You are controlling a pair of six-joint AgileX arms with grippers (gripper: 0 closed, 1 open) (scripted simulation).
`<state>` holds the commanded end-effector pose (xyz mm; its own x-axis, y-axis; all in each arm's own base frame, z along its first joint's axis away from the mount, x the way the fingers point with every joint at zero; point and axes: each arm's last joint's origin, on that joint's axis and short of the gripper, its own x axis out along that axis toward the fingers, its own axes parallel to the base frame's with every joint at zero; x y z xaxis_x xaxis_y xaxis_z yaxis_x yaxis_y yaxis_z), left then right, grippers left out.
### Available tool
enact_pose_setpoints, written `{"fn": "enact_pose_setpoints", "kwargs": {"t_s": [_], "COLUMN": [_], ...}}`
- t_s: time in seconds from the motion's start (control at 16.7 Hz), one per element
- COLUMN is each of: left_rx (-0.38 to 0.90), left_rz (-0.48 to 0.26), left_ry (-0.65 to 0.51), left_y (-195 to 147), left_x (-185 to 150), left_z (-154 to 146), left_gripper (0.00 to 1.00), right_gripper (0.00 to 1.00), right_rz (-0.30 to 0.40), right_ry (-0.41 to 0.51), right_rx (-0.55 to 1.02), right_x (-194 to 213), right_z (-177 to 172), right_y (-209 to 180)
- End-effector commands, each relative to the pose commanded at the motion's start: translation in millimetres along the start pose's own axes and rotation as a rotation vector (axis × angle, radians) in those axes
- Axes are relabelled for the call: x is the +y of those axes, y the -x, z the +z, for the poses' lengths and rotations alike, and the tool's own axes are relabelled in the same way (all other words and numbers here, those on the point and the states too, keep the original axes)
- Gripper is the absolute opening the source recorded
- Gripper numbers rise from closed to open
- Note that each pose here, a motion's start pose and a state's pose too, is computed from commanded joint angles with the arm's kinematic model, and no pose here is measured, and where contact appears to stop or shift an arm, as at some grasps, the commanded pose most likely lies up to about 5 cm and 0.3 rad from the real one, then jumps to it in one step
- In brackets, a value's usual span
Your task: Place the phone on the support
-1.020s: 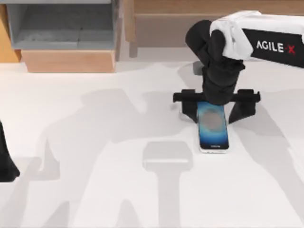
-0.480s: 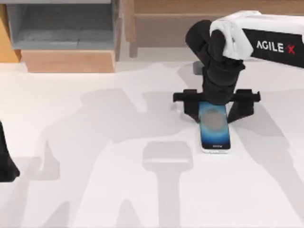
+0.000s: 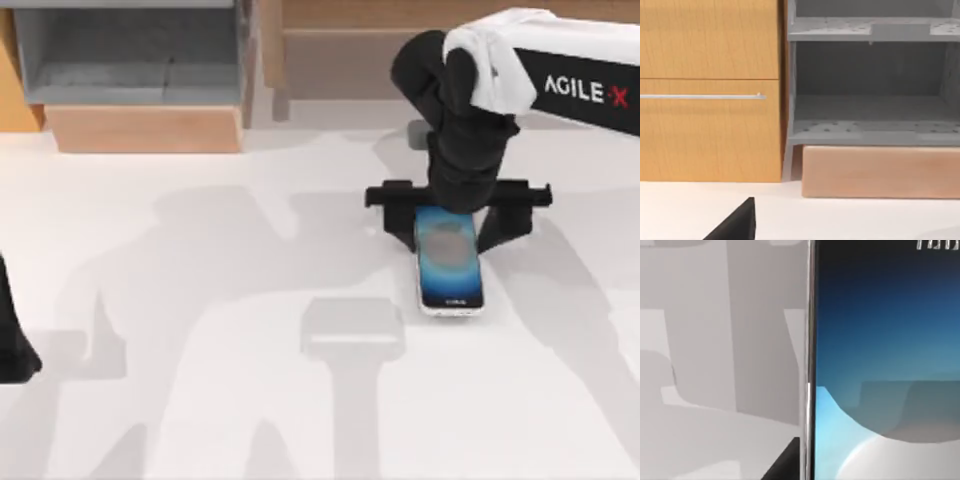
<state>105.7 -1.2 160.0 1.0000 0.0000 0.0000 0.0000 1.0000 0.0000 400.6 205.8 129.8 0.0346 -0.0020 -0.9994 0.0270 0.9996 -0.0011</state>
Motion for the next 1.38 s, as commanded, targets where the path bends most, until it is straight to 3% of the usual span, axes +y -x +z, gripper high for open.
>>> {"fn": "enact_pose_setpoints", "kwargs": {"t_s": [0.36,0.66,0.96,1.38], "left_rx": [0.000,0.000,0.000,0.000], "left_rz": [0.000,0.000,0.000,0.000], "left_ry": [0.000,0.000,0.000,0.000], "left_y": [0.0,0.0,0.0,0.0], "left_x": [0.0,0.0,0.0,0.0], "left_z": [0.0,0.0,0.0,0.0], "left_gripper": [1.00,1.00,1.00,1.00], "right_gripper": [0.00,0.00,0.00,0.00], "right_rz": [-0.001,0.093,0.218,0.348], "right_ry": [-0.001,-0.021,-0.053,-0.035], "right_rx": [0.003,-0.104,-0.234,-0.454], "right_x": [0.0,-22.8,-91.4,-227.6], "right_z": [0.0,15.2,28.6,18.9], "right_y": [2.1,51.3,109.8,167.3]}}
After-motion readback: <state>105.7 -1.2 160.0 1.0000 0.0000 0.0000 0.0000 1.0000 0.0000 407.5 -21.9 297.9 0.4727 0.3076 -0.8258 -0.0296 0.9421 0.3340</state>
